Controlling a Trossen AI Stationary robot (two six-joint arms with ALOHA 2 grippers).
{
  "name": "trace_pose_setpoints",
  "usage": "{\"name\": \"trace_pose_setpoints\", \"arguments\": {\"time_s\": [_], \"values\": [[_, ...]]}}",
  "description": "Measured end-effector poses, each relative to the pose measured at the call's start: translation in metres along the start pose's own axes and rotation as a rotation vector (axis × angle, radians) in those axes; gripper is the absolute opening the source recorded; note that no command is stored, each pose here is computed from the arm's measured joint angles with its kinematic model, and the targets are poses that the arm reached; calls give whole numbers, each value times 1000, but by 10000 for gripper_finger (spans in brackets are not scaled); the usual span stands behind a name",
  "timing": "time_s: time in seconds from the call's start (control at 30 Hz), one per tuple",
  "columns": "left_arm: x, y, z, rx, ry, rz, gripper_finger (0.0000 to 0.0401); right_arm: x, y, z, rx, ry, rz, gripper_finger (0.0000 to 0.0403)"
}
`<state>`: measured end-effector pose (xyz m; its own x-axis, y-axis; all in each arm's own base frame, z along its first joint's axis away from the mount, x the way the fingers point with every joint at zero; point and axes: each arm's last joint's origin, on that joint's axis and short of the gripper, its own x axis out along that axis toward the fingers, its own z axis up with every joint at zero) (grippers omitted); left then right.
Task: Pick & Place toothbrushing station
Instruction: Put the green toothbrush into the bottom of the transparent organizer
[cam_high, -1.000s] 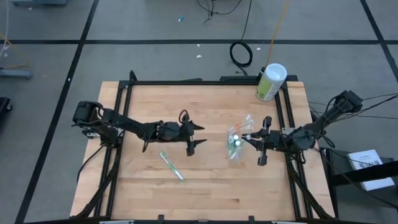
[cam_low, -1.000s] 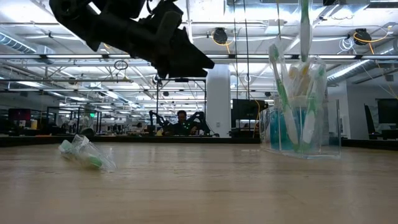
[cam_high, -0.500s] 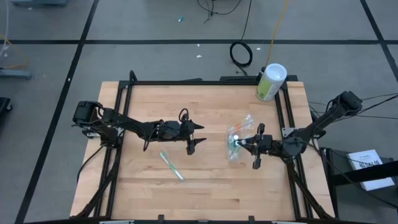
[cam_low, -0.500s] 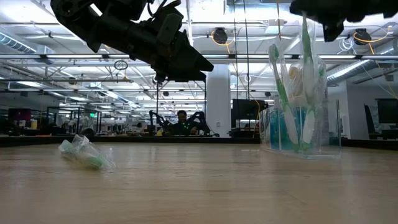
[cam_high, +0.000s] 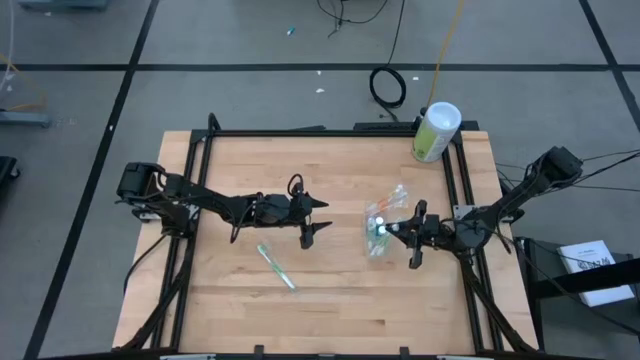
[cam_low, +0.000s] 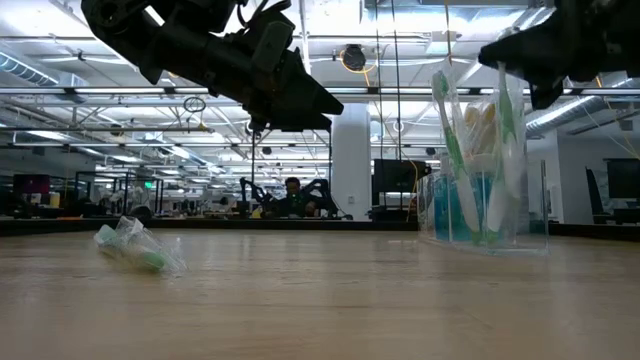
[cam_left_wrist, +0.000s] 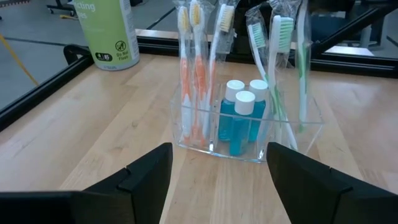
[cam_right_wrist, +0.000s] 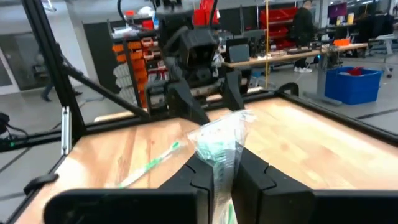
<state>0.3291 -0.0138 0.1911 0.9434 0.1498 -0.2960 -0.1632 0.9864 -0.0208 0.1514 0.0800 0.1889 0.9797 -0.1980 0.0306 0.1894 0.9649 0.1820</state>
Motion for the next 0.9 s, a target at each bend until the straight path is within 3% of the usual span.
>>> {"name": "trace_pose_setpoints", "arguments": {"time_s": [0.43,0.57,0.9], "values": [[0,0,0,0,-1,1,267,4,2,-15,-95,65,-5,24],[0,0,0,0,-1,1,267,4,4,-19,-107,88,51,25],[0,0,0,-1,0,2,267,5,4,-19,-105,89,65,55]]}}
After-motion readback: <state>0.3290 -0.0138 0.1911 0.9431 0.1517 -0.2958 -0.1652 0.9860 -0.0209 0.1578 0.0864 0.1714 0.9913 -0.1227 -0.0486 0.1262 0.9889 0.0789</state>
